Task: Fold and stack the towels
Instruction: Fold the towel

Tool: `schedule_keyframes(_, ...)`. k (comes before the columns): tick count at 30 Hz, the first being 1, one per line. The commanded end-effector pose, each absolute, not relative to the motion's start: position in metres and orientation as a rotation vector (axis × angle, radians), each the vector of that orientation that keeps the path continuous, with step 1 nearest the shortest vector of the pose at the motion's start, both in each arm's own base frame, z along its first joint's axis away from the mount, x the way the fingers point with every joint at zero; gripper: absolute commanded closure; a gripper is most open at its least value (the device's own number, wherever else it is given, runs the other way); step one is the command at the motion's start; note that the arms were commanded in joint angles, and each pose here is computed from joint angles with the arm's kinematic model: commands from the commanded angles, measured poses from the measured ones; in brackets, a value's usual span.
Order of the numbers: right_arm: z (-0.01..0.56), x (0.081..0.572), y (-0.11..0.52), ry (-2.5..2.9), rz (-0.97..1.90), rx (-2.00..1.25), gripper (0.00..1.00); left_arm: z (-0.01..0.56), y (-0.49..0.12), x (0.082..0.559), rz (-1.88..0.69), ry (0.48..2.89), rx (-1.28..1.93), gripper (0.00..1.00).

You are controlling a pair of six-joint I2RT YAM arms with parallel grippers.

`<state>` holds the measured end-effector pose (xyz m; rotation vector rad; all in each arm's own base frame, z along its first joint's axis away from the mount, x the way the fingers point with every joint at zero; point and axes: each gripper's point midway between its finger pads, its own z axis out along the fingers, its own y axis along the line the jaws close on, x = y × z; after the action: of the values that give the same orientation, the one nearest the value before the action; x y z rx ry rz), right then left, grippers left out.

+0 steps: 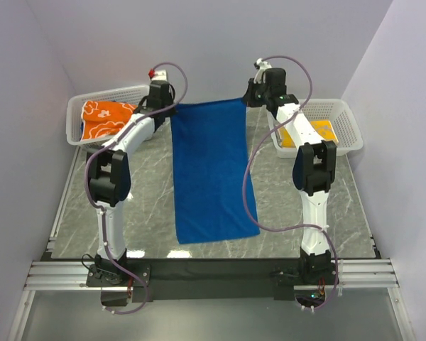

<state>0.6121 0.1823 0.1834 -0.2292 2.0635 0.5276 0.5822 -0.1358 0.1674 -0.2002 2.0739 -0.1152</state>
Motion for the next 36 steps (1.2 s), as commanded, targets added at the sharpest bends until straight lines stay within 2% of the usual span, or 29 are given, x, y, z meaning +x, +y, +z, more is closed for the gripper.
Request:
schedule_keyframes(1,0.242,0.643,0.148,1.886,0.383,-0.214,1.00,0.205,-0.117,0.611,-0.150,1.972,-0.171,0.99)
schedule_keyframes(5,0.249,0.646,0.144,1.860,0.344,-0.238,1.00,0.220,-0.117,0.628,-0.230,1.944,-0.125,0.99)
schedule_keyframes(10,0.248,0.623,0.148,1.884,0.378,-0.282,1.00,0.229,-0.125,0.617,-0.303,1.913,-0.042,0.99)
schedule_keyframes(11,0.234,0.616,0.147,1.917,0.388,-0.286,1.00,0.224,-0.124,0.607,-0.310,1.926,-0.033,0.99)
schedule_keyframes(13,0.246,0.602,0.147,1.903,0.390,-0.289,1.00,0.225,-0.131,0.597,-0.351,1.920,0.008,0.99)
schedule_keyframes(14,0.230,0.595,0.145,1.934,0.390,-0.286,1.00,0.221,-0.132,0.586,-0.366,1.933,0.019,0.99)
schedule_keyframes(22,0.231,0.538,0.148,1.963,0.424,-0.295,1.00,0.202,-0.144,0.524,-0.509,1.992,0.057,0.94)
schedule_keyframes(23,0.215,0.527,0.147,1.999,0.431,-0.289,1.00,0.216,-0.146,0.518,-0.528,1.949,0.061,0.93)
schedule_keyframes(25,0.206,0.508,0.146,2.027,0.448,-0.271,1.00,0.198,-0.146,0.500,-0.557,1.993,0.032,0.92)
schedule_keyframes(28,0.203,0.488,0.146,2.041,0.472,-0.252,1.00,0.179,-0.145,0.474,-0.596,2.059,-0.029,0.94)
schedule_keyframes(31,0.175,0.459,0.147,2.124,0.520,-0.217,1.00,0.164,-0.146,0.446,-0.650,2.095,-0.082,0.99)
schedule_keyframes(36,0.165,0.431,0.144,2.150,0.554,-0.175,1.00,0.177,-0.140,0.416,-0.661,2.065,-0.142,0.99)
